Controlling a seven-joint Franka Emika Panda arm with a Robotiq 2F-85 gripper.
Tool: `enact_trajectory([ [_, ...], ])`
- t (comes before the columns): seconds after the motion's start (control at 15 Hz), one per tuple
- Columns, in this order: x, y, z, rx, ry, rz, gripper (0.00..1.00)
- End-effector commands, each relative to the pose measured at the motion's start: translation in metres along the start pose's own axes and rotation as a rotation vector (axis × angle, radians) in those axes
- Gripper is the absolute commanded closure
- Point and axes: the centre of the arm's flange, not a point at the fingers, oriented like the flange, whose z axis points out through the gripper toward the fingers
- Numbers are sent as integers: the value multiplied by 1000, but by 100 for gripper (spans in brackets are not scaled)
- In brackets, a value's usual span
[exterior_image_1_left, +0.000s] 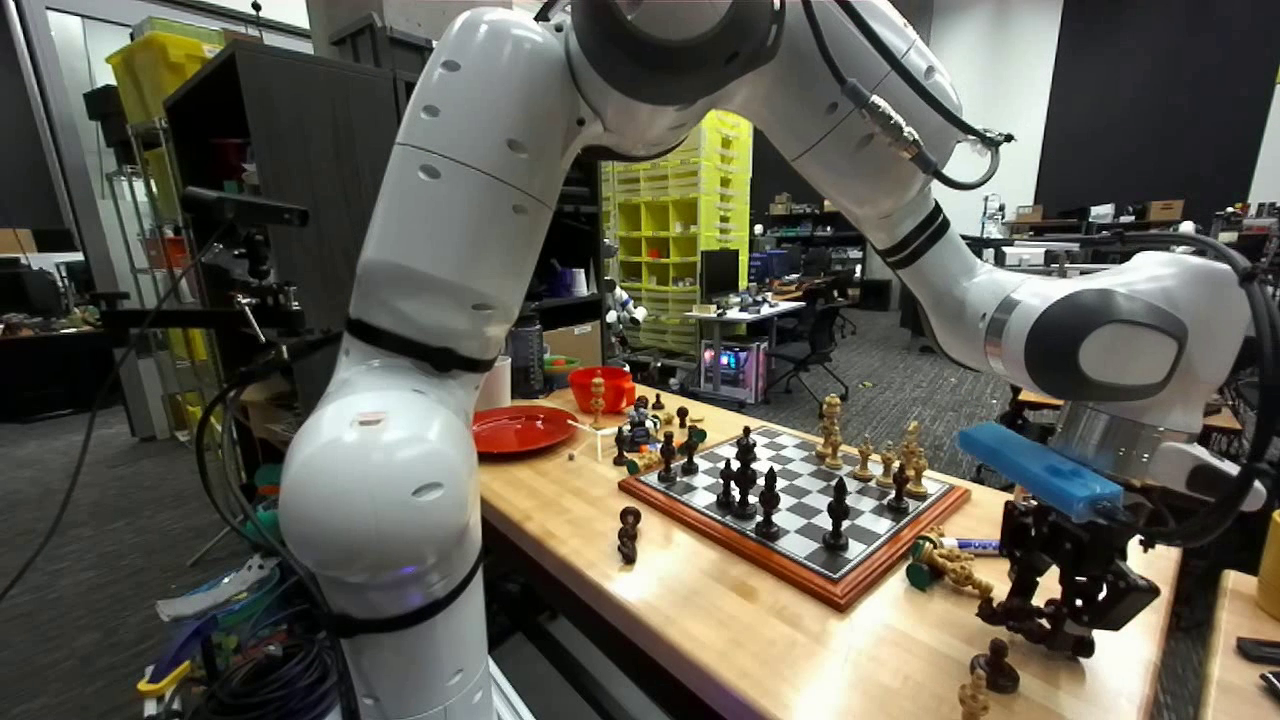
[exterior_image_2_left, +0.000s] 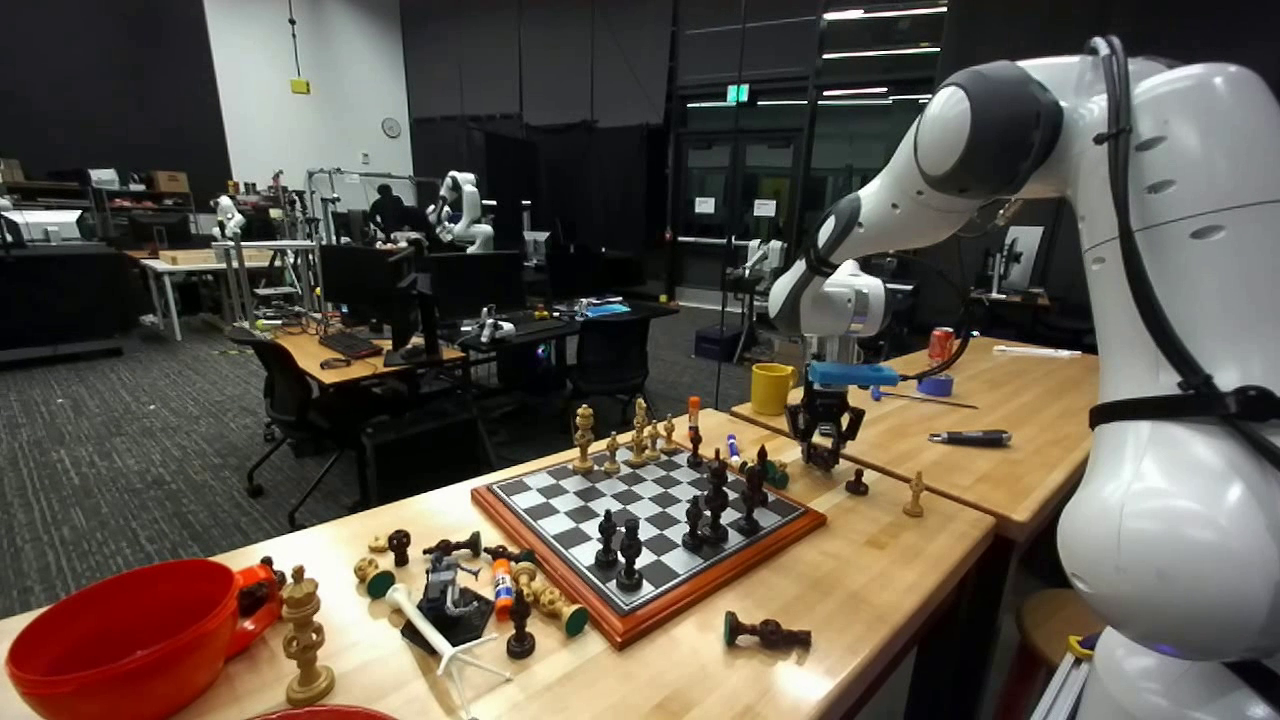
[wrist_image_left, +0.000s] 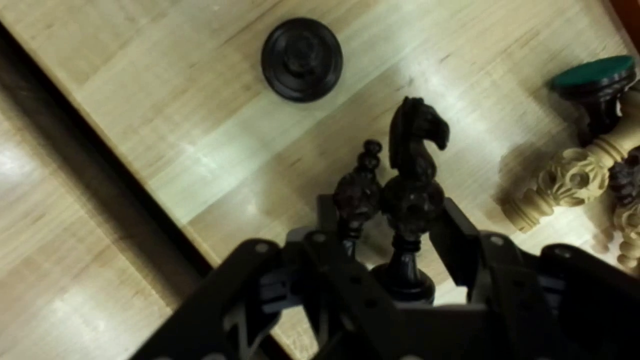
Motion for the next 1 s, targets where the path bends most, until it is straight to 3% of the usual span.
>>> enact_trajectory([
  [0.0,-10,-17,6,-6,11,-37,75],
  [0.13,-9,-25,9,-14,8,-46,75],
  [0.2,-10,-29,10,-19,7,-52,25],
  [0.33,-12,-36,10,-22,7,-68,21],
  [0.53,-18,-45,9,-33,19,-93,1],
  [0.93,-38,-64,-11,-110,116,-153,0],
])
